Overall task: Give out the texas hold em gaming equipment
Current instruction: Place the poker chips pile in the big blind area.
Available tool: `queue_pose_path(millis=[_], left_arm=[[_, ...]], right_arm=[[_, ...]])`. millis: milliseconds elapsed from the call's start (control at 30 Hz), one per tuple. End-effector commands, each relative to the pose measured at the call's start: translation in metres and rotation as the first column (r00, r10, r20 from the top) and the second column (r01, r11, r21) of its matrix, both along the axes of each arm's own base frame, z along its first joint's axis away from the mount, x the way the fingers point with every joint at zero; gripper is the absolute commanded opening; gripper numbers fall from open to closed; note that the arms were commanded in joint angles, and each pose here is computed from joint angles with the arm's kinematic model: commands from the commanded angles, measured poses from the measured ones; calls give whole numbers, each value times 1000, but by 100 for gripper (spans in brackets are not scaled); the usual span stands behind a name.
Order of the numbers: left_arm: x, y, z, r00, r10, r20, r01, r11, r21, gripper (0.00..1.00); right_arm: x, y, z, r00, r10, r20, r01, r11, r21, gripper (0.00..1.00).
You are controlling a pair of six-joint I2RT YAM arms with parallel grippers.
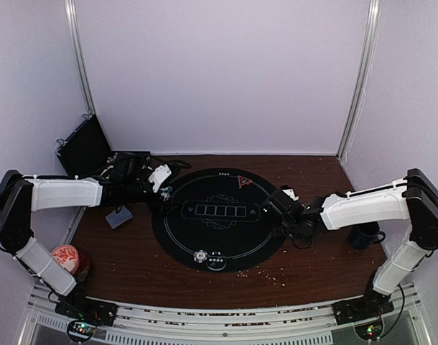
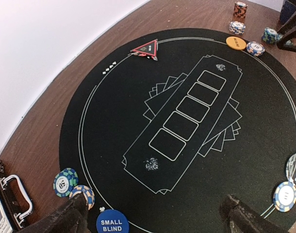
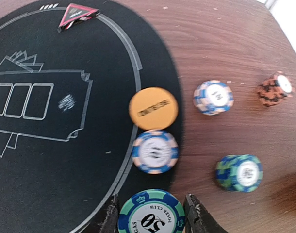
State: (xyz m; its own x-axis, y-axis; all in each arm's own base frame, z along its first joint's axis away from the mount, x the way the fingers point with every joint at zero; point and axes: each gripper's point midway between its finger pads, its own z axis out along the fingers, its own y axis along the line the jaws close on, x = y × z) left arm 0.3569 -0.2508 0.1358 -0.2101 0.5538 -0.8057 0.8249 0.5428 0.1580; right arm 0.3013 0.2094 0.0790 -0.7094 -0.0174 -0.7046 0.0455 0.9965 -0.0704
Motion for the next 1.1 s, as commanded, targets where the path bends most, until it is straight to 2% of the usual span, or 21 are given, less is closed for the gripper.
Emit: queue_pose_path(millis=[0, 233, 1067], left_arm=[[9, -3, 10, 999, 9, 32, -9, 1000, -25, 98], [8, -3, 11, 999, 9, 33, -8, 1000, -28, 98], [9, -4, 9, 1000, 9, 29, -8, 1000, -28, 98]], right_arm=[[-4, 10, -18, 999, -32, -22, 31, 999, -43, 41], [-6, 16, -38, 997, -58, -57, 55, 997, -55, 41], [10, -5, -60, 988, -128, -88, 116, 985, -126, 41]])
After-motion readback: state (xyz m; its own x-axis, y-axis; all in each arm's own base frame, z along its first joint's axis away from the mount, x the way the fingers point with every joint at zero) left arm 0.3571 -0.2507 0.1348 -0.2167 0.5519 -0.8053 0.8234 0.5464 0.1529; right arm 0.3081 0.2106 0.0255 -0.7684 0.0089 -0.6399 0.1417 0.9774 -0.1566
